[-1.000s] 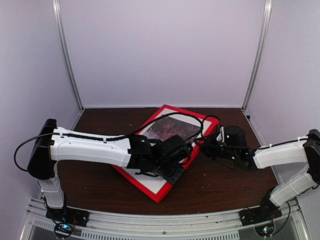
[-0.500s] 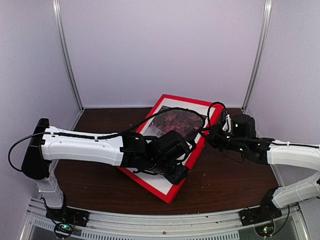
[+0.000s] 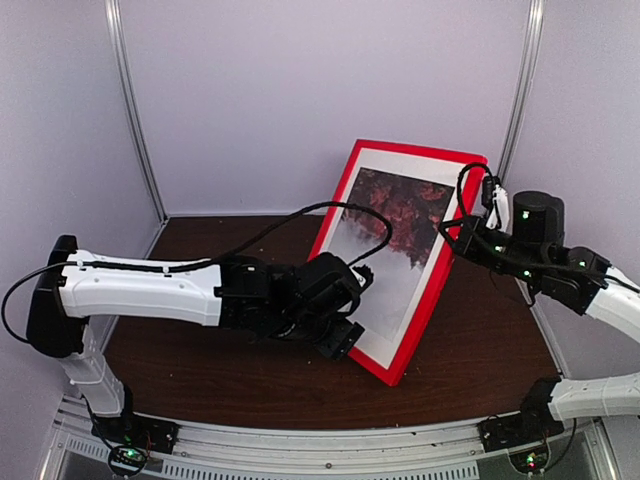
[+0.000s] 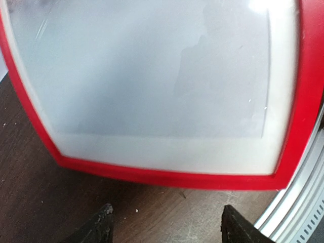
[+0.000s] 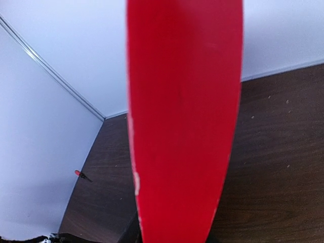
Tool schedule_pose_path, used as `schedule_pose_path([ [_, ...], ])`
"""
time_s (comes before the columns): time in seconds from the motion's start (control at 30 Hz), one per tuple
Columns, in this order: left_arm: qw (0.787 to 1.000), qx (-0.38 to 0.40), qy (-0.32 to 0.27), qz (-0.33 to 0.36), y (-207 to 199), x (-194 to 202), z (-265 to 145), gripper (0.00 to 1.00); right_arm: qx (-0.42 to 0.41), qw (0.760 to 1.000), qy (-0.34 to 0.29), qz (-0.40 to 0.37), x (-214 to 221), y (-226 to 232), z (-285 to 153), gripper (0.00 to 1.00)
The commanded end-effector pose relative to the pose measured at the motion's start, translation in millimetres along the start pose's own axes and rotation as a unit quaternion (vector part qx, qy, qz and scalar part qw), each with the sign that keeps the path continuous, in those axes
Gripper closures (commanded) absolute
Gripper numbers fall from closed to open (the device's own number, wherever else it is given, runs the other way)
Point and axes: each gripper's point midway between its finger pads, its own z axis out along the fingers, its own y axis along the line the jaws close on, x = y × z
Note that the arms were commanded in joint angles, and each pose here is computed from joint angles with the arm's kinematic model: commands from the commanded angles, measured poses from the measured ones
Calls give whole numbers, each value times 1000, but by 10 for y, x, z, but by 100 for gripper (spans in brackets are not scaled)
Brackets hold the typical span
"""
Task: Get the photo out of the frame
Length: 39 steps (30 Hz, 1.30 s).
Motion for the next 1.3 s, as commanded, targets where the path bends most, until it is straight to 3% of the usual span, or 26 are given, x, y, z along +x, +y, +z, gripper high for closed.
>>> schedule_pose_path([
  [0.0, 999, -42, -6, -8, 344, -18, -68, 27, 128, 978, -19, -163, -254, -380, -234, 100],
  [0.4, 991, -111, -25, -71, 1148, -6, -381, 27, 169, 948, -56, -264, -901, -131, -500, 100],
  [0.67, 978, -156, -41, -131, 1724, 105, -813, 17, 210, 914, -56, -343, -1052, -3, -514, 100],
  [0.93, 957, -142, -71, -244, 2219, 241, -1235, 6, 219, 861, -26, -458, -747, 358, -250, 100],
  [1.27, 918, -106, -79, -373, 2525, 215, -1578, 7, 138, 842, 38, -519, 108, 771, 261, 100],
])
